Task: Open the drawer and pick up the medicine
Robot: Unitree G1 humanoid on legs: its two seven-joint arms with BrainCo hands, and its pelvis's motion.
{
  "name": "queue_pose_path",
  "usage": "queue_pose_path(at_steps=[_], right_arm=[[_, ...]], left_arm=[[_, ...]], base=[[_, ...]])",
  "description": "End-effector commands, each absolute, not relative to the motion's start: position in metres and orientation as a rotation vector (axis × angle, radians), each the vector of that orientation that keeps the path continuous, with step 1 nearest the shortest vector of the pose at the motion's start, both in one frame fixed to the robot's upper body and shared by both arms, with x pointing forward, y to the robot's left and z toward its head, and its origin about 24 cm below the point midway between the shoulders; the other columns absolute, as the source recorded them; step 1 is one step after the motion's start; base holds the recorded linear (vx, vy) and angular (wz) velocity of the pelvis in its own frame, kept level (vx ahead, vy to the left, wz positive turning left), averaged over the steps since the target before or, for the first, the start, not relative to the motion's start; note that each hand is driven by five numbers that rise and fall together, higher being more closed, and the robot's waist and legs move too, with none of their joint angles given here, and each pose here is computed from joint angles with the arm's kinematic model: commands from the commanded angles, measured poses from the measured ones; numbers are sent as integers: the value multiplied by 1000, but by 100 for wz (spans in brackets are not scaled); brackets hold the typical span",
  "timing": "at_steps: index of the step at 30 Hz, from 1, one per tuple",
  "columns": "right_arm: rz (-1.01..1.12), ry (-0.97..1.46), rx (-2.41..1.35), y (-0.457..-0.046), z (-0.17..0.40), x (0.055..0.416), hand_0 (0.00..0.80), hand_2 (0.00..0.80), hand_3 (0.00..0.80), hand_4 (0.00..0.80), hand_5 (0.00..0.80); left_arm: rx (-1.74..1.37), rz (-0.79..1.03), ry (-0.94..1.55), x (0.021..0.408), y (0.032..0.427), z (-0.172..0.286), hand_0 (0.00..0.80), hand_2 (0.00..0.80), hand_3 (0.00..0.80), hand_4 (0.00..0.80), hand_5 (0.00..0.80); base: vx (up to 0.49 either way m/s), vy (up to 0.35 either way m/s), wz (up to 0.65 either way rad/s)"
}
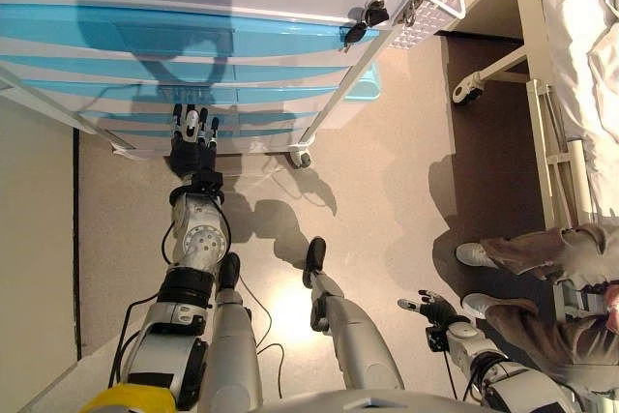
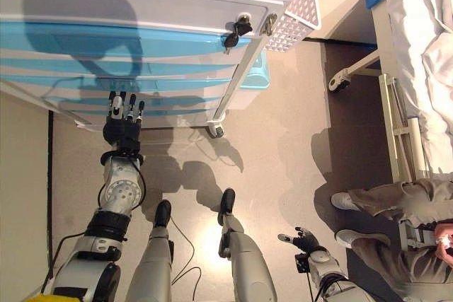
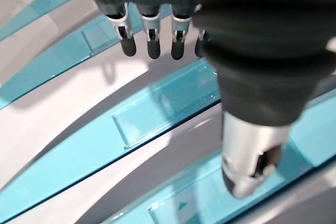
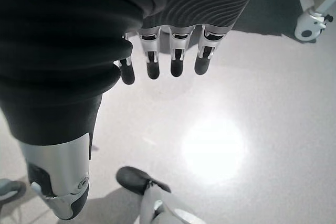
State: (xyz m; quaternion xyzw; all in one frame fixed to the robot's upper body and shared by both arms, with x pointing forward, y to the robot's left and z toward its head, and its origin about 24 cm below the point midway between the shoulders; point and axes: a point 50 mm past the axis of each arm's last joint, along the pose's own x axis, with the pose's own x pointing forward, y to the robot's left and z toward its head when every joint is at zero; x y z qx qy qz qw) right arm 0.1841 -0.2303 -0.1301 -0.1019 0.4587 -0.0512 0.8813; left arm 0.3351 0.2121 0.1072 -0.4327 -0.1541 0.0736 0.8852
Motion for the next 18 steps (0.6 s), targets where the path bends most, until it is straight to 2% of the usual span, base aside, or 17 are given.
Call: queue_pose_path(at_steps=[1,18], right_arm=[[-122,973,-237,-243,-132,170,0,0,0,0,0],[-118,979,-253,-248,-132,169,0,0,0,0,0]], left_arm=[[-829,-1,-628,332,218,181,0,0,0,0,0],[-793,-12,-709,334,226,207,0,0,0,0,0]], base=[[0,0,0],[0,0,0]])
